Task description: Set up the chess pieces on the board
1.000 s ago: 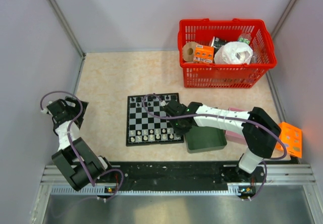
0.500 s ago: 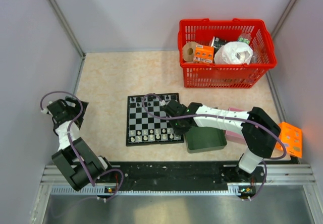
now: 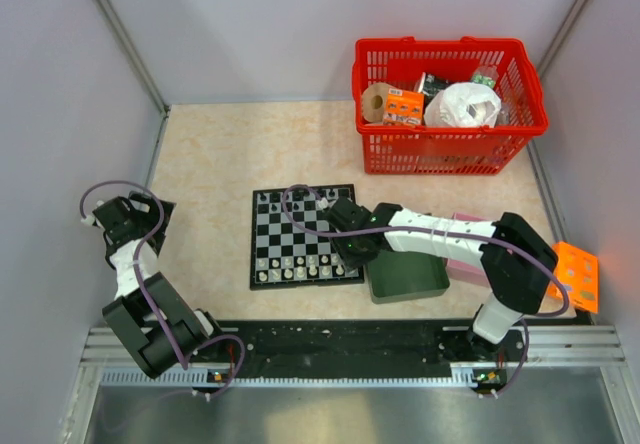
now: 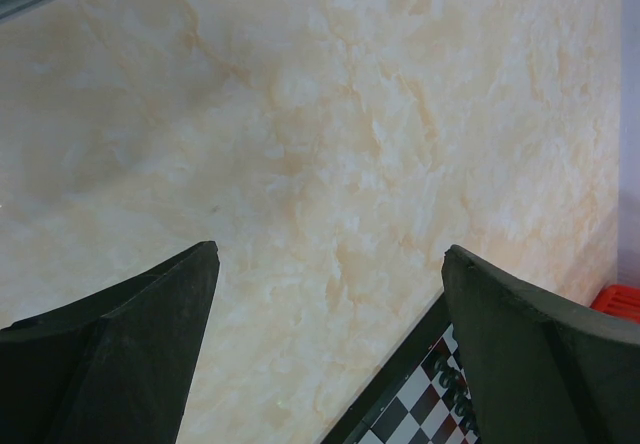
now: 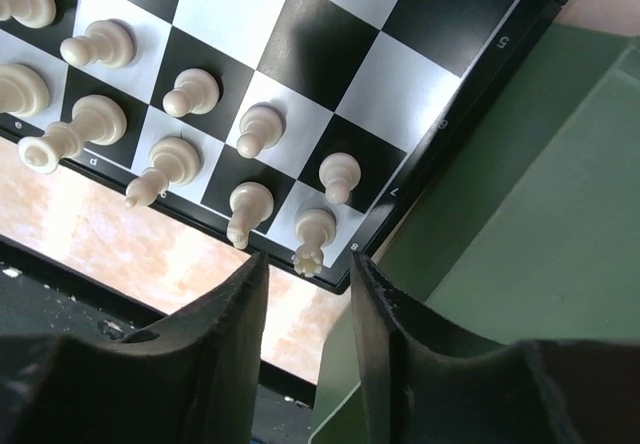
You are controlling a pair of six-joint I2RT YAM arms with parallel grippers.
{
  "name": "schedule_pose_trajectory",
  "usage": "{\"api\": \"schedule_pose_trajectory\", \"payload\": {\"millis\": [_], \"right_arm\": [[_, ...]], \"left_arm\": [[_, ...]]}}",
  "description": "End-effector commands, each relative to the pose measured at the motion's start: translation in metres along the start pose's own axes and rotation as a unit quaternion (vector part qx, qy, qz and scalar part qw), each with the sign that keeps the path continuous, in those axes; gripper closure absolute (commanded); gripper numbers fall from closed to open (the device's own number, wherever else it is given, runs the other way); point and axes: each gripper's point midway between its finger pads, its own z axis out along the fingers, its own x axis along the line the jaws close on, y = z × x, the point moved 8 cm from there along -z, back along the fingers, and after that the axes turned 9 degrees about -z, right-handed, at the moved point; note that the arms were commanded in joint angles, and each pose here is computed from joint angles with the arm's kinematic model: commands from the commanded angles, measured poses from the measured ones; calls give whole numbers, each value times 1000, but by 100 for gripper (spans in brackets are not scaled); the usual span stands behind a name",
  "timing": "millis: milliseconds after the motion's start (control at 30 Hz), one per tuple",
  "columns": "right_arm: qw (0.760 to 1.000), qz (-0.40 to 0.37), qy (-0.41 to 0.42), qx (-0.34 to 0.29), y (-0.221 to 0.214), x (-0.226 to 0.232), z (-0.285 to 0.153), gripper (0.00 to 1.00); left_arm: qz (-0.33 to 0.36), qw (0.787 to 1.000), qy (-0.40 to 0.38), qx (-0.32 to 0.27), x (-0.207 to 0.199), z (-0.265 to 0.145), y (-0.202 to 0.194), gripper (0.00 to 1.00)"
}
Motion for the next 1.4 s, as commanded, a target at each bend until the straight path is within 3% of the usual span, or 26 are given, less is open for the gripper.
{"api": "schedule_pose_trajectory", "payload": {"millis": [0,267,433,567,767,967,1000,1167,1367], "right_arm": [[997,-1,3,-75,21,3,-35,58],[974,62,-96,-197,28,-41,-83,22],[944,159,-161,-241,12,-98,-93,18],[906,231,-213,-282,-10,-137,-99,12],[866,341,-180,-317,-39,-188,-94,8],[873,336,-208,-285,-45,-212,-81,5],[876,334,-211,-275,-45,-215,-78,1],[875,340,-227,-257,-48,-221,-63,1],[851,340,-272,-292,-51,-228,-75,1]], "left_arm": [[7,1000,-9,-21,-4,-1,8,1],[5,1000,-11,-22,-8,-1,11,1],[6,1000,-12,-17,-11,-3,12,1],[11,999,-26,-24,-15,-7,12,1],[32,995,-91,-23,-37,-18,8,1],[86,991,-93,-30,-60,-21,-2,1],[109,989,-92,-32,-66,-21,-8,1],[221,971,-65,-65,-100,-29,-33,1],[244,960,-94,-98,-108,-33,-45,1]]}}
